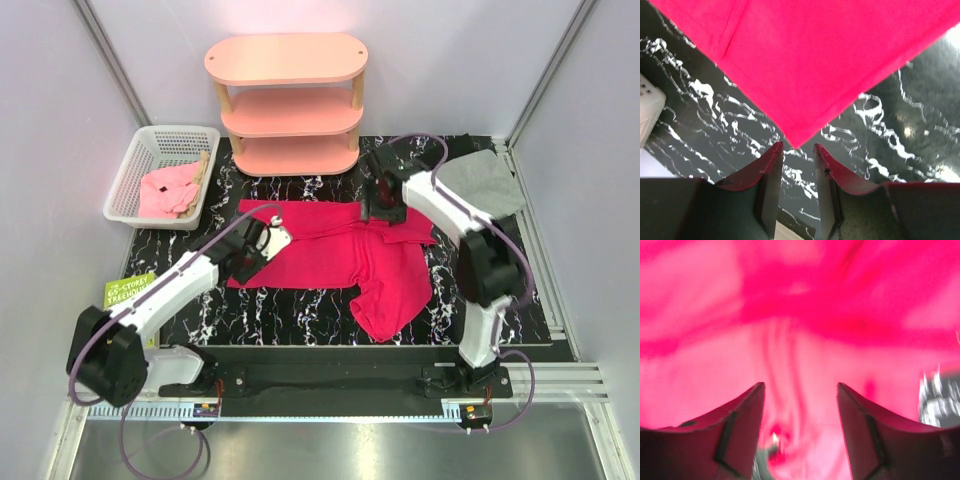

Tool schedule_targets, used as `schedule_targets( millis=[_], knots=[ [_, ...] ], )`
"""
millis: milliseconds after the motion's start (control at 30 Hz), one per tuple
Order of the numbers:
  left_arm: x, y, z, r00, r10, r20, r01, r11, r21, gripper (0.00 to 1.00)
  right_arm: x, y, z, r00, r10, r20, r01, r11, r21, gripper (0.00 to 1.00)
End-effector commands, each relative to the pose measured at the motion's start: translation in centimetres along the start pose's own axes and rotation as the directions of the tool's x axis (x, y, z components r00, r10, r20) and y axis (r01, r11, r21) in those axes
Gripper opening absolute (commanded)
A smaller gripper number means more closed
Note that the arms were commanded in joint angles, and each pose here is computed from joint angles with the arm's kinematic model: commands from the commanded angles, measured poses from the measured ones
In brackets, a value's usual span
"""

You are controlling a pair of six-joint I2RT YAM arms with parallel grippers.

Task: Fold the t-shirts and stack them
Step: Fold the tshirt

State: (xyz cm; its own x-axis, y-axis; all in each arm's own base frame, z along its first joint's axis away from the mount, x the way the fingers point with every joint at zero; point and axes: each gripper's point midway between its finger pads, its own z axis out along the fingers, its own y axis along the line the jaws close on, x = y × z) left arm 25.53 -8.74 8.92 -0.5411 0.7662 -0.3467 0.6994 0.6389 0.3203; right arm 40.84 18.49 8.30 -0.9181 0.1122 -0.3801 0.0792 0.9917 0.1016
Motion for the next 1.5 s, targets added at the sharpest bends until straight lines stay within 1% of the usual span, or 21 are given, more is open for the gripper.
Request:
schedule_targets(
  millis=[0,33,67,100,133,167,200,233,300,333,433,467,600,800,900,1033,1100,1267,1467],
  knots=[
    [1.1,0.4,-0.6,0.999,0.052,0.014,-0.052,0.998,-0.037,0.36,3.4,-0.4,-8.7,0.981,-0.135,0.140,0.126,0.990,0.069,0.70],
    [1.7,0.3,-0.2,0.998,0.058,-0.005,-0.058,0.997,-0.042,0.36,6.6,-0.4,-9.0,0.980,-0.167,0.105,0.161,0.985,0.061,0.68],
    [2.1,0.2,0.1,0.998,0.058,-0.016,-0.059,0.997,-0.039,0.36,8.5,-0.7,-9.0,0.982,-0.175,0.069,0.172,0.984,0.057,0.66],
    [2.2,0.2,0.3,0.998,0.057,-0.017,-0.058,0.998,-0.040,0.36,10.2,-0.8,-9.1,0.983,-0.180,0.043,0.177,0.983,0.051,0.60],
    [2.6,0.0,0.6,0.998,0.058,-0.030,-0.059,0.998,-0.036,0.36,13.1,-1.6,-8.7,0.988,-0.156,-0.005,0.156,0.986,0.054,0.58],
    [2.6,0.1,1.0,0.998,0.055,-0.031,-0.056,0.998,-0.038,0.36,15.9,-0.6,-8.8,0.981,-0.190,-0.047,0.190,0.982,0.015,0.57],
    [3.0,0.0,1.3,0.997,0.056,-0.044,-0.058,0.998,-0.036,0.36,18.6,-1.2,-8.4,0.982,-0.167,-0.091,0.170,0.985,0.024,0.57],
    [3.3,-0.1,1.7,0.997,0.060,-0.056,-0.062,0.998,-0.032,0.36,21.1,-0.4,-8.8,0.970,-0.211,-0.124,0.213,0.977,0.005,0.57],
    [3.6,0.3,2.1,0.997,0.053,-0.064,-0.055,0.998,-0.039,0.36,23.9,-0.5,-8.6,0.965,-0.204,-0.167,0.210,0.978,0.016,0.57],
    [4.0,0.5,2.5,0.996,0.041,-0.077,-0.044,0.998,-0.036,0.36,25.3,-0.3,-9.1,0.952,-0.244,-0.185,0.251,0.968,0.013,0.57],
    [4.7,1.2,3.2,0.995,0.018,-0.098,-0.022,0.999,-0.040,0.36,27.0,0.0,-9.4,0.942,-0.261,-0.211,0.270,0.963,0.012,0.58],
    [5.2,1.3,3.4,0.994,0.008,-0.109,-0.013,0.999,-0.038,0.36,27.7,0.3,-9.7,0.933,-0.288,-0.216,0.296,0.955,0.007,0.58],
    [6.4,2.0,4.2,0.991,-0.023,-0.131,0.018,0.999,-0.036,0.36,29.1,0.1,-10.4,0.907,-0.348,-0.236,0.365,0.931,0.029,0.60],
    [5.8,2.6,4.8,0.992,-0.058,-0.116,0.054,0.998,-0.035,0.36,30.9,-1.2,-8.9,0.887,-0.362,-0.287,0.396,0.916,0.069,0.59],
    [5.6,2.4,5.0,0.992,-0.065,-0.112,0.063,0.998,-0.023,0.38,31.0,-1.9,-8.1,0.891,-0.355,-0.281,0.396,0.912,0.104,0.57],
    [5.6,2.4,5.2,0.992,-0.067,-0.108,0.064,0.998,-0.026,0.44,30.9,-2.5,-7.3,0.898,-0.340,-0.280,0.388,0.911,0.139,0.55],
    [5.5,2.4,5.2,0.992,-0.072,-0.105,0.069,0.997,-0.027,0.47,30.7,-2.4,-6.8,0.902,-0.333,-0.276,0.380,0.914,0.139,0.54],
    [5.4,2.5,5.1,0.992,-0.079,-0.094,0.077,0.997,-0.031,0.52,29.1,-3.0,-5.9,0.921,-0.294,-0.255,0.336,0.931,0.140,0.52],
    [5.4,2.2,5.4,0.991,-0.085,-0.099,0.084,0.996,-0.019,0.53,28.5,-2.4,-4.9,0.922,-0.293,-0.254,0.329,0.937,0.112,0.49]
  ],
)
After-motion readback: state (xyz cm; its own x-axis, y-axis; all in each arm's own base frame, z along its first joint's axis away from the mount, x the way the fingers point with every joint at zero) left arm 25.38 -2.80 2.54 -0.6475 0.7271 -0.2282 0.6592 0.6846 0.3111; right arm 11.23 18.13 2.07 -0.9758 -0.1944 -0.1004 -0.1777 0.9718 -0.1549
